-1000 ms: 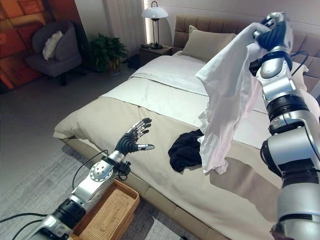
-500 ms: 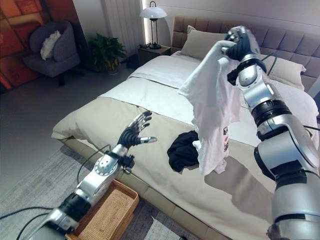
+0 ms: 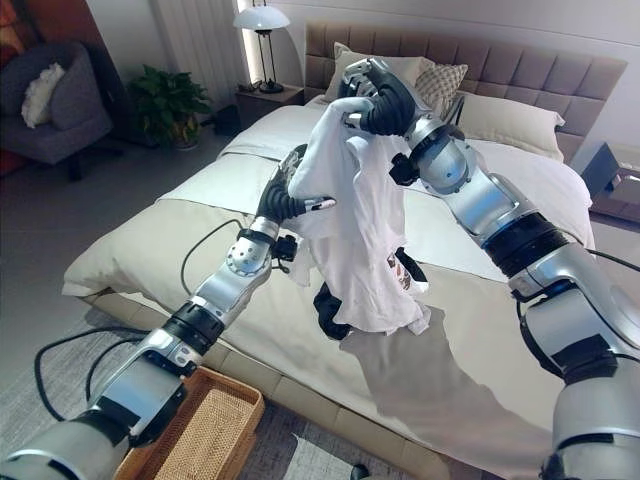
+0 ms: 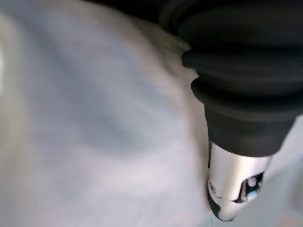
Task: Pick up clothes into the bucket
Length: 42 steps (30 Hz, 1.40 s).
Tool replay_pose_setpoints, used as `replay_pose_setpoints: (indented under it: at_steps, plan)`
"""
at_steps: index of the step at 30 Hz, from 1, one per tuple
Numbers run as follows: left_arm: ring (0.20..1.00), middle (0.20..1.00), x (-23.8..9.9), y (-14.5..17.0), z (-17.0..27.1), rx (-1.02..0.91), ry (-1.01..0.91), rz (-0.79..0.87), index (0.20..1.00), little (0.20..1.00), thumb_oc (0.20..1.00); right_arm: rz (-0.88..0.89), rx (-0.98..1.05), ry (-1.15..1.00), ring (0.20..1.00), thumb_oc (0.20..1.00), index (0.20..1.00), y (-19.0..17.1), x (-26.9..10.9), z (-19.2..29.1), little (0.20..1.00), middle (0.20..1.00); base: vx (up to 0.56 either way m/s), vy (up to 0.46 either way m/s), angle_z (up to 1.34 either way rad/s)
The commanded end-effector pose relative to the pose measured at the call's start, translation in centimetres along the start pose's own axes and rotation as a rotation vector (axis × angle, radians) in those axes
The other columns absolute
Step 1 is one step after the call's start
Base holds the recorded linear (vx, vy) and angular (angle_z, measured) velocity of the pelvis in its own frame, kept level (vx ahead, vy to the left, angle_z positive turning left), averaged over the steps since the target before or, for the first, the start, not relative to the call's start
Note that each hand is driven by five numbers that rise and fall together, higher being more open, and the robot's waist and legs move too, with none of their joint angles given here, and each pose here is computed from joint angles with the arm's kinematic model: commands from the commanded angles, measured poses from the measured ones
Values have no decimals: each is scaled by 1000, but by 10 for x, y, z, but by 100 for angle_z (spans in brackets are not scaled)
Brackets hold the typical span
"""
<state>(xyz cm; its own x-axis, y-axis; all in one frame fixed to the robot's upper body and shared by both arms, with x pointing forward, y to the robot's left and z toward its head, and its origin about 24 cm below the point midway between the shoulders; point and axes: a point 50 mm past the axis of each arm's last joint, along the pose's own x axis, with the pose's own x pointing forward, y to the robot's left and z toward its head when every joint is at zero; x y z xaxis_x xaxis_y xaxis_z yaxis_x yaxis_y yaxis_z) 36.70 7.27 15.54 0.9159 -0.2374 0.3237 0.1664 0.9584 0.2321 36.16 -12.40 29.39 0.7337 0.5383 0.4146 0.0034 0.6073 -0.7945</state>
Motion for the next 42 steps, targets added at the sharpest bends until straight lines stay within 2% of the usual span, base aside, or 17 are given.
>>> replay_pose_setpoints:
  at_steps: [1, 6, 13, 14, 15, 16, 17, 21, 23, 24, 25, 26, 27, 28, 35, 38, 42]
  plan:
    - [1000, 1000, 24, -18, 41, -23, -128, -80, 1000, 1000, 1000, -77, 15, -127, 200, 200, 200, -35, 3, 27, 200, 200, -2, -2, -5]
    - [1000, 1000, 18, -51, 48, -110, -121, -250, 1000, 1000, 1000, -33, 53, -172, 200, 200, 200, -29, 0, 37, 200, 200, 0, -1, -1]
    - [1000, 1000, 9, -77, 49, -7, -105, -523, 1000, 1000, 1000, -3, 56, -175, 200, 200, 200, -29, -5, 40, 200, 200, 0, 0, 0]
    - [887, 887, 8, -75, 49, -19, -97, -535, 887, 887, 887, 1, 63, -174, 200, 200, 200, -28, -6, 39, 200, 200, 0, 0, 0]
    - [492, 492, 8, -74, 49, -33, -95, -537, 492, 492, 492, 1, 64, -166, 200, 200, 200, -28, -7, 37, 200, 200, 0, 0, 0]
    - [492, 492, 8, -74, 49, -33, -95, -537, 492, 492, 492, 1, 64, -166, 200, 200, 200, -28, -7, 37, 200, 200, 0, 0, 0]
    - [200, 200, 7, -71, 52, -62, -97, -557, 200, 200, 200, 12, 67, -159, 200, 200, 200, -26, -10, 36, 200, 200, 0, 0, 0]
    - [200, 200, 9, -47, 59, -38, -130, -537, 200, 200, 200, 14, 70, -121, 200, 200, 200, -24, -20, 25, 200, 200, 0, 0, 0]
    - [200, 200, 16, -10, 76, 68, -196, -458, 200, 200, 200, 2, 75, -73, 200, 200, 200, -25, -31, 12, 200, 200, 0, -11, 3]
    - [200, 200, 16, -10, 76, 69, -195, -459, 200, 200, 200, 1, 76, -73, 200, 200, 200, -25, -32, 12, 200, 200, 0, 0, 0]
    - [200, 200, 19, 14, 86, 122, -232, -393, 200, 200, 200, -16, 82, -35, 492, 492, 492, -26, -40, 2, 492, 492, 0, 0, 0]
    - [200, 200, 19, 14, 86, 123, -231, -393, 200, 200, 200, -16, 83, -35, 746, 746, 746, -26, -40, 2, 746, 746, 0, 0, 0]
    - [200, 200, 20, 32, 92, 147, -250, -336, 200, 200, 200, -34, 88, -17, 903, 903, 903, -28, -45, -3, 903, 903, 0, 0, 0]
    - [200, 200, 19, 45, 95, 164, -262, -299, 200, 200, 200, -48, 91, -3, 1000, 1000, 1000, -30, -49, -7, 1000, 1000, 0, 0, 0]
    - [200, 200, -6, 141, 132, 194, -413, 50, 200, 200, 200, -266, 202, 132, 1000, 1000, 1000, -44, -94, -46, 1000, 1000, 17, 0, 4]
    - [200, 200, -12, 151, 141, 192, -453, 85, 200, 200, 200, -298, 228, 171, 1000, 1000, 1000, -42, -105, -55, 1000, 1000, 17, 13, 8]
    - [200, 200, -29, 179, 179, 231, -581, 177, 200, 200, 200, -361, 334, 371, 1000, 1000, 1000, -13, -156, -94, 1000, 1000, 0, 18, 6]
